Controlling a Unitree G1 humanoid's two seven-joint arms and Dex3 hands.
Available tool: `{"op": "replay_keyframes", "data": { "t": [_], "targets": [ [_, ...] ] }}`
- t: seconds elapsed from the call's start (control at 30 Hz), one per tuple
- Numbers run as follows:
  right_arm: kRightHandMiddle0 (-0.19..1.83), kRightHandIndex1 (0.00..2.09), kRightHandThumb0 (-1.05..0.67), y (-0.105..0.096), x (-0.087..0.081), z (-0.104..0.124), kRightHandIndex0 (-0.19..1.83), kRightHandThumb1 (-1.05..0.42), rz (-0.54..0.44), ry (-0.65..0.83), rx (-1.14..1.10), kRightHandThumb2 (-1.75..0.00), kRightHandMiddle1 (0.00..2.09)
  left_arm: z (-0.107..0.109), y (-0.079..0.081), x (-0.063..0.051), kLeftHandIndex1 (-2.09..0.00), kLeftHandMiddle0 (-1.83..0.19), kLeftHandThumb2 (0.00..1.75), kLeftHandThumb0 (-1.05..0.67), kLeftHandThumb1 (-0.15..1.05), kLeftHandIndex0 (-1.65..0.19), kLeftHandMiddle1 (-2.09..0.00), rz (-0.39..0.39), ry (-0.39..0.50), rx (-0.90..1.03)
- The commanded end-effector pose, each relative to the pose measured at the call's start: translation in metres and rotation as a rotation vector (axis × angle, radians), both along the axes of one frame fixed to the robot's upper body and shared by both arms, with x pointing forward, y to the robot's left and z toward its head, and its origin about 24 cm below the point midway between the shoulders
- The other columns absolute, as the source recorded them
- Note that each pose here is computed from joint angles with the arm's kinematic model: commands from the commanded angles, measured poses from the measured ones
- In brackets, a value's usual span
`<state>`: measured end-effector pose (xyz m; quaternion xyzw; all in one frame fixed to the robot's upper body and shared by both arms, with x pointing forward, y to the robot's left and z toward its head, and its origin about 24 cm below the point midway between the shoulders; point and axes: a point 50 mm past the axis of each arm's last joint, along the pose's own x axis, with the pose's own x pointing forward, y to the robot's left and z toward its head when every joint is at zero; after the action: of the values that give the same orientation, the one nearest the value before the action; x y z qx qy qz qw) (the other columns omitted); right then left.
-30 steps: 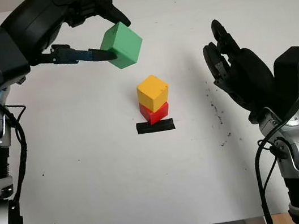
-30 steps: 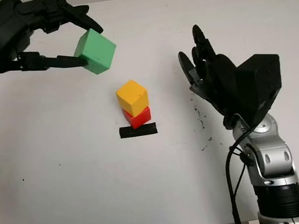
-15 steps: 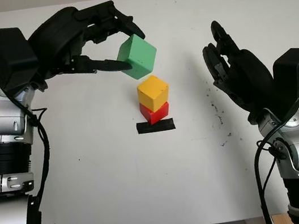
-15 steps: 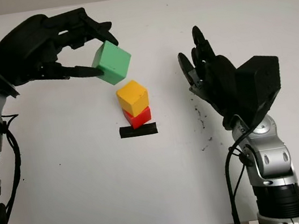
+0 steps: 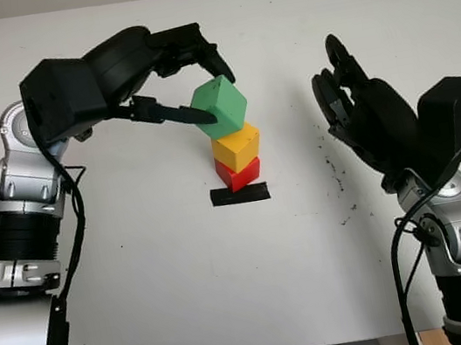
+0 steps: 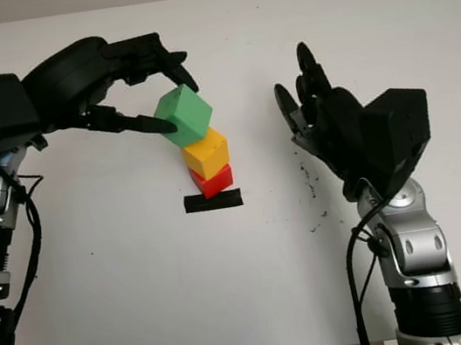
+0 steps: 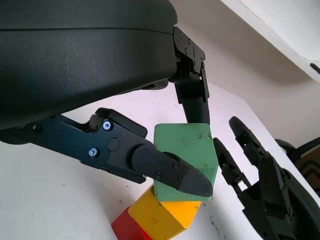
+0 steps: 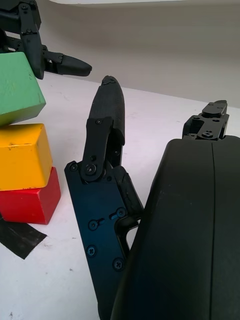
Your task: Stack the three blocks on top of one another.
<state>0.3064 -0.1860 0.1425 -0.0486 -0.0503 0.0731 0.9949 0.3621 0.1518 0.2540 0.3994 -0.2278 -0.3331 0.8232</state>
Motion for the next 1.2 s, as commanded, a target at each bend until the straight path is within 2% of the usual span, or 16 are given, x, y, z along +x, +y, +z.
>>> {"op": "replay_keyframes", "data": {
  "t": [0.0, 0.47, 0.63, 0.93, 1.17],
  "targets": [
    [-0.19, 0.0, -0.67, 0.0, -0.001, -0.002, -0.19, -1.05, -0.002, -0.003, 0.008, -0.52, 0.0, 0.009, -0.003, -0.001, -1.49, -0.17, 0.14, -0.5, 1.05, -0.33, -0.05, -0.011, -0.038, 0.022],
    [-0.19, 0.0, -0.65, 0.001, -0.002, -0.003, -0.19, -1.05, -0.003, 0.002, 0.017, -0.53, 0.0, 0.008, -0.007, -0.002, -1.51, -0.15, 0.15, -0.49, 1.05, -0.31, -0.05, -0.044, -0.037, 0.05],
    [-0.19, 0.0, -0.66, 0.001, -0.002, -0.004, -0.19, -1.05, -0.013, 0.002, 0.021, -0.52, 0.0, 0.007, -0.01, -0.005, -1.42, -0.14, 0.13, -0.55, 1.05, -0.38, -0.05, -0.062, -0.012, 0.099],
    [-0.19, 0.0, -0.66, 0.002, -0.002, -0.004, -0.19, -1.05, -0.016, 0.01, 0.026, -0.52, 0.0, 0.006, -0.014, -0.009, -1.37, -0.13, 0.09, -0.59, 1.05, -0.31, -0.05, -0.09, 0.029, 0.074],
    [-0.19, 0.0, -0.67, 0.002, -0.002, -0.004, -0.19, -1.05, -0.005, 0.015, 0.017, -0.53, 0.0, 0.007, -0.017, -0.013, -1.06, -0.09, 0.09, -0.6, 1.05, -0.3, -0.05, -0.111, 0.045, 0.054]
  ]
}}
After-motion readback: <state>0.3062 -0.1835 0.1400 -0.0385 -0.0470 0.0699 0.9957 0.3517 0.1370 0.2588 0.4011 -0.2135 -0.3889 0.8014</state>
